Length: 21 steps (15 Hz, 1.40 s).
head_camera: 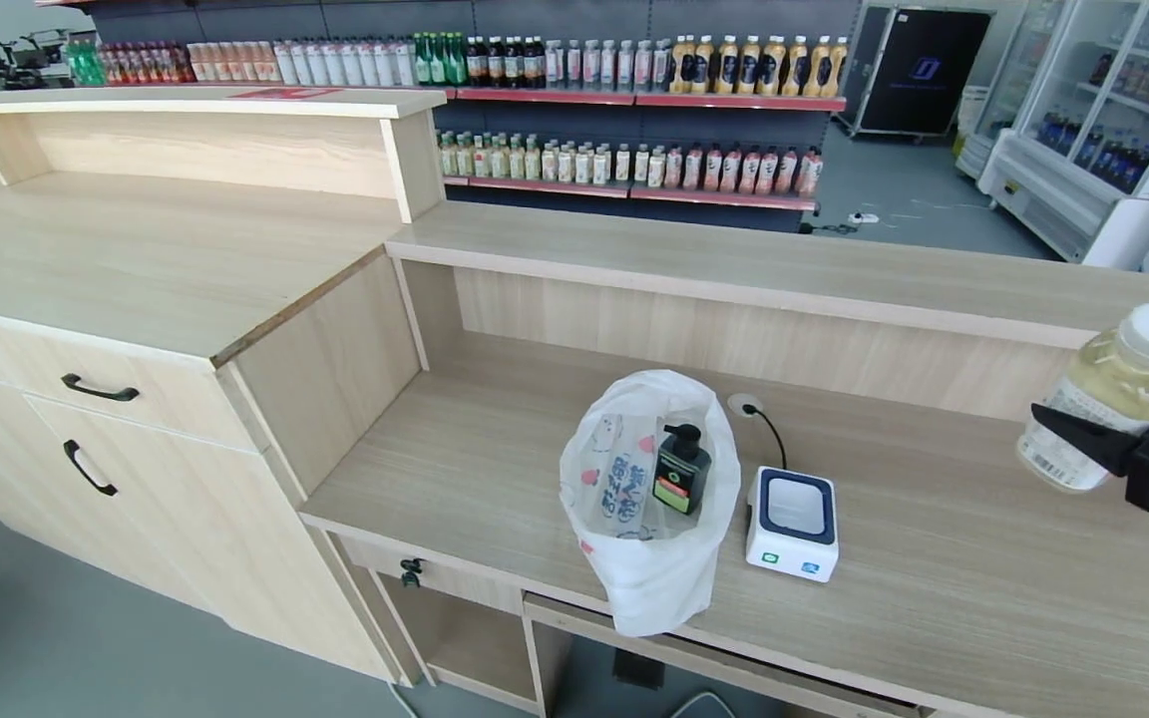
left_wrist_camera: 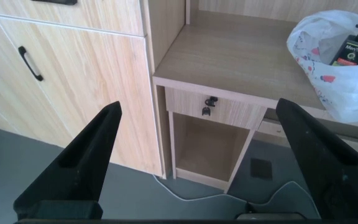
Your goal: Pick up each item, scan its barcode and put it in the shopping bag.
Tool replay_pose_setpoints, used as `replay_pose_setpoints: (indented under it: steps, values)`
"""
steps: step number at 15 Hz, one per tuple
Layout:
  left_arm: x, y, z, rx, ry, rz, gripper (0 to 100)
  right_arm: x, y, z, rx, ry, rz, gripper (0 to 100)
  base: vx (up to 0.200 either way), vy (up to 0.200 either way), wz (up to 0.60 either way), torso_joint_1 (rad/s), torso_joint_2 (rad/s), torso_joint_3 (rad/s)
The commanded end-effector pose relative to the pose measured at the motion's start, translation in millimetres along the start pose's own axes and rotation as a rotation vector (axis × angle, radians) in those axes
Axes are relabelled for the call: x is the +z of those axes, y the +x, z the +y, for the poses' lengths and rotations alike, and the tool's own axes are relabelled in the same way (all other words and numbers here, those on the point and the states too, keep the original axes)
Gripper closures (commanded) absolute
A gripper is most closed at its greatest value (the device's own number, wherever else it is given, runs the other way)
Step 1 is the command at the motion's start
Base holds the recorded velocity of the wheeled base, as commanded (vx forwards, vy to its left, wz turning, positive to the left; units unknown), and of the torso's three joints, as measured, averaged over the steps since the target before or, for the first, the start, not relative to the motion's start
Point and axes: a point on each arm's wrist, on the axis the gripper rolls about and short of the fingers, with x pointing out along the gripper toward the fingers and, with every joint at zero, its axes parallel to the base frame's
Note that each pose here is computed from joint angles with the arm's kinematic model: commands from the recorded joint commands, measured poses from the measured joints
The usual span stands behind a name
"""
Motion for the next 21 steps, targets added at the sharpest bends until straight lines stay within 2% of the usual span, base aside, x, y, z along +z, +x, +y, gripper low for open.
replay_pose_setpoints:
  steps: [1, 2, 4, 5, 6, 9, 12, 14, 19, 21]
  values:
    - [0.0, 0.0, 0.0, 0.001, 0.0, -0.001, 0, 23.8, 3.4, 15.1, 0.058, -0.043, -0.103, 100, 0.0, 0.0, 0.6, -0.002, -0.01, 0.002]
    - [0.0, 0.0, 0.0, 0.001, 0.0, -0.001, 0, 31.6, 9.3, 20.0, 0.066, -0.056, -0.138, 100, 0.0, 0.0, 0.6, 0.002, 0.0, -0.002]
    - [0.0, 0.0, 0.0, 0.001, 0.0, -0.001, 0, 56.9, 29.4, 45.4, 0.084, -0.014, -0.211, 100, 0.0, 0.0, 0.6, 0.002, 0.0, 0.0]
    - [0.0, 0.0, 0.0, 0.001, 0.0, -0.001, 0, 61.9, 34.0, 57.6, 0.138, 0.016, -0.233, 100, 0.0, 0.0, 0.6, -0.002, 0.01, 0.007]
    - [0.0, 0.0, 0.0, 0.001, 0.0, -0.001, 0, 57.6, 42.6, 68.6, 0.192, 0.038, -0.212, 100, 0.0, 0.0, 0.0, 0.0, 0.0, 0.0]
    - [0.0, 0.0, 0.0, 0.001, 0.0, -0.001, 0, 17.6, 60.9, 93.4, 0.303, 0.111, -0.037, 100, 0.0, 0.0, 0.0, 0.0, 0.0, 0.0]
    - [0.0, 0.0, 0.0, 0.001, 0.0, -0.001, 0, -1.4, 72.9, 103.9, 0.352, 0.21, 0.06, 100, 0.0, 0.0, 0.0, 0.0, 0.0, 0.0]
    - [0.0, 0.0, 0.0, 0.001, 0.0, -0.001, 0, -19.0, 83.8, 111.7, 0.377, 0.229, 0.118, 100, 0.0, 0.0, 0.0, 0.0, 0.0, 0.0]
    - [0.0, 0.0, 0.0, 0.001, 0.0, -0.001, 0, -47.7, 107.3, 127.4, 0.391, 0.23, 0.121, 100, 0.0, 0.0, 0.0, 0.0, 0.0, 0.0]
    - [0.0, 0.0, 0.0, 0.001, 0.0, -0.001, 0, -60.4, 115.8, 135.3, 0.448, 0.241, 0.095, 100, 0.0, 0.0, 0.0, 0.0, 0.0, 0.0]
